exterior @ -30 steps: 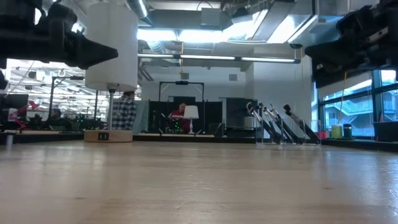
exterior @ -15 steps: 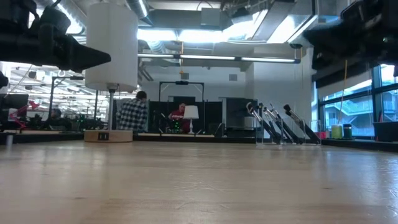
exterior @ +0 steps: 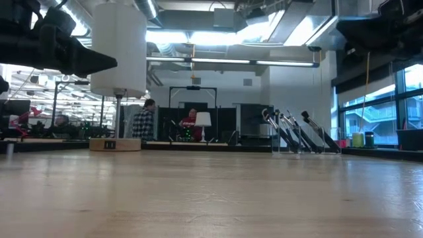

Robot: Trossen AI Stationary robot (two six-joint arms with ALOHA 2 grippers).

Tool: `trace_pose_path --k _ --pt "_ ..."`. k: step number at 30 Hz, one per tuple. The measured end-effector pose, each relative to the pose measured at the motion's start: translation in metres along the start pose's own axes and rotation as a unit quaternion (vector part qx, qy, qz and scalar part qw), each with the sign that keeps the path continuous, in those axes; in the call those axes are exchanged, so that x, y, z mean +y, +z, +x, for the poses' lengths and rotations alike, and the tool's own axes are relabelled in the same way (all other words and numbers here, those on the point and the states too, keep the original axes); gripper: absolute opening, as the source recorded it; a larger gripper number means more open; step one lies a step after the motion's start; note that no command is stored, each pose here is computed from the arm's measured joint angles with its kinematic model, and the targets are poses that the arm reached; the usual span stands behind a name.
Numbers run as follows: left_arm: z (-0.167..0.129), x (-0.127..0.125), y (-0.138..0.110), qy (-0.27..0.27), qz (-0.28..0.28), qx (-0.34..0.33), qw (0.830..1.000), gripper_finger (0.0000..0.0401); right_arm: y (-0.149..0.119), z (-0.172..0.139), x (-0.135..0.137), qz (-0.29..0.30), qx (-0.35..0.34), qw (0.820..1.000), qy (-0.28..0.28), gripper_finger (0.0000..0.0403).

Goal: Put items in baskets/containers
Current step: Return to Home Position

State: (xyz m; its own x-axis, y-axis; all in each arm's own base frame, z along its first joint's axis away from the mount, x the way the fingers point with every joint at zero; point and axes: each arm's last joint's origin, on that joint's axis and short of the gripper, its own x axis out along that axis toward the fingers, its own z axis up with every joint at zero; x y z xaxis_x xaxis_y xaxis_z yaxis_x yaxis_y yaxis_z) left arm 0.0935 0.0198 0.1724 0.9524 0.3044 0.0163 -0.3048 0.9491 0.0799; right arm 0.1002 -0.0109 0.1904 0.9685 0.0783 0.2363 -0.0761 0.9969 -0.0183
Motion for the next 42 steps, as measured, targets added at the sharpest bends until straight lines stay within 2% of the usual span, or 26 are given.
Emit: trace_pose_path --k 19,27,42 --pt "0.001 -0.002 -0.003 -0.018 -0.015 -0.01 1.0 0.0088 -0.015 -0.006 0.0 -0.004 0.075 0.997 -0.005 0.0006" --pt "0.002 -0.001 -0.004 -0.017 -0.014 -0.007 1.0 0.0088 -0.015 -0.006 -0.003 -0.021 0.075 0.995 -0.061 0.0006" --pt "0.002 -0.001 -0.004 -0.017 -0.022 -0.007 1.0 0.0088 -0.015 -0.006 -0.003 -0.023 0.076 0.995 -0.061 0.0006"
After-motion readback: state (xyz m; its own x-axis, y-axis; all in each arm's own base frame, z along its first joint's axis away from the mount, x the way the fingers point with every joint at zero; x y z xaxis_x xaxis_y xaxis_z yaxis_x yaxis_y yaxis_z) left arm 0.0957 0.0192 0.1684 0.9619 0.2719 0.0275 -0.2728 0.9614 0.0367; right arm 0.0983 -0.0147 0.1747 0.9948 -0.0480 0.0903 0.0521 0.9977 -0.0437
